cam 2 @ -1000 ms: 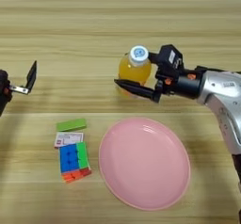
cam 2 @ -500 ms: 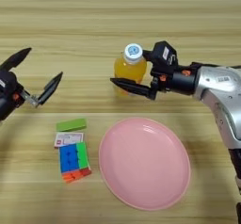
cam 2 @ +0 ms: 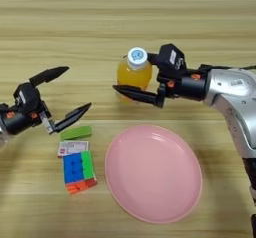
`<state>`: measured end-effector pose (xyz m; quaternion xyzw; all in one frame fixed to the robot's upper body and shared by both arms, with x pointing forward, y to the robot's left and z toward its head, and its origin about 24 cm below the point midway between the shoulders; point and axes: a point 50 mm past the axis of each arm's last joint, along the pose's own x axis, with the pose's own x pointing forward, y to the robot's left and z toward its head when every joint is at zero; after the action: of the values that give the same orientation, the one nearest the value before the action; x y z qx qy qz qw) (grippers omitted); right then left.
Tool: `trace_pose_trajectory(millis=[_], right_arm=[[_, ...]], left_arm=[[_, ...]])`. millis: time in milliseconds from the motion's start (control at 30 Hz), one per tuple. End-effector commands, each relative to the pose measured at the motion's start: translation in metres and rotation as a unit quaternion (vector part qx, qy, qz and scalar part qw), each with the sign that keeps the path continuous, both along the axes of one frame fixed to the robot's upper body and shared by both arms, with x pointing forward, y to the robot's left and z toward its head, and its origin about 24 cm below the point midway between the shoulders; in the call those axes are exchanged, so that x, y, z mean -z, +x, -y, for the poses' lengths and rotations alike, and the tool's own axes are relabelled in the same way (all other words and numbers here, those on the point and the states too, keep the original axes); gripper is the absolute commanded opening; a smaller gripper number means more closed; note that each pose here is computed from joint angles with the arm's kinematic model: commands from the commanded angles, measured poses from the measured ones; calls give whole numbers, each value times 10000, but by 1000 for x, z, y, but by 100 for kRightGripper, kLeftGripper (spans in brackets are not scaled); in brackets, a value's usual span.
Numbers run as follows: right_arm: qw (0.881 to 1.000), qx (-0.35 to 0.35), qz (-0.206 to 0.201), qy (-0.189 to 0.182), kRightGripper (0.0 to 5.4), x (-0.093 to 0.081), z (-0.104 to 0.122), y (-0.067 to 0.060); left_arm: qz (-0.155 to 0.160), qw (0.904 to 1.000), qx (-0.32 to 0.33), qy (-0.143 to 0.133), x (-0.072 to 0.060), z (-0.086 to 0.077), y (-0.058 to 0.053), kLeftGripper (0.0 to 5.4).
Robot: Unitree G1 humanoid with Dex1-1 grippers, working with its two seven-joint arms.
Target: Move the objects on the table
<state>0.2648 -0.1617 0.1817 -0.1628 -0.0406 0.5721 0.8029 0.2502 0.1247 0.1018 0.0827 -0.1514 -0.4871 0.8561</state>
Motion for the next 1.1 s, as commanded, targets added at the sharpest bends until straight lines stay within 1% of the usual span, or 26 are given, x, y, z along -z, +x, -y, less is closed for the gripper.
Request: trace_pose_trajectory(millis=[33, 167, 300, 467, 767, 933, 1067, 1100], right_arm=[[9995, -248, 172, 15, 352, -10, -6, -3], [9995, -277, 151, 10, 352, -9, -6, -4], [9992, -380, 113, 23, 352, -8, -10, -7], [9987, -502, 20, 78, 352, -3, -15, -10], [9971, -738, -102, 166, 352, 4, -27, -15], [9961, -827, -152, 248, 352, 6, -31, -18], [9956, -872, -145, 303, 352, 7, -35, -19], [9956, -872, -139, 310, 352, 7, -35, -20]], left_arm=[[-26, 9997, 239, 55, -2, 8, 0, 540], [-92, 9983, 557, 116, -1, 15, -3, 540], [-97, 9976, 672, 158, 0, 23, -1, 540], [-137, 9957, 885, 225, 1, 31, -4, 540], [-134, 9944, 1032, 193, 2, 47, 0, 540], [-86, 9926, 1198, 197, 1, 59, 1, 540], [-111, 9917, 1256, 253, 3, 64, 3, 540], [-122, 9914, 1281, 223, 3, 65, 3, 540]])
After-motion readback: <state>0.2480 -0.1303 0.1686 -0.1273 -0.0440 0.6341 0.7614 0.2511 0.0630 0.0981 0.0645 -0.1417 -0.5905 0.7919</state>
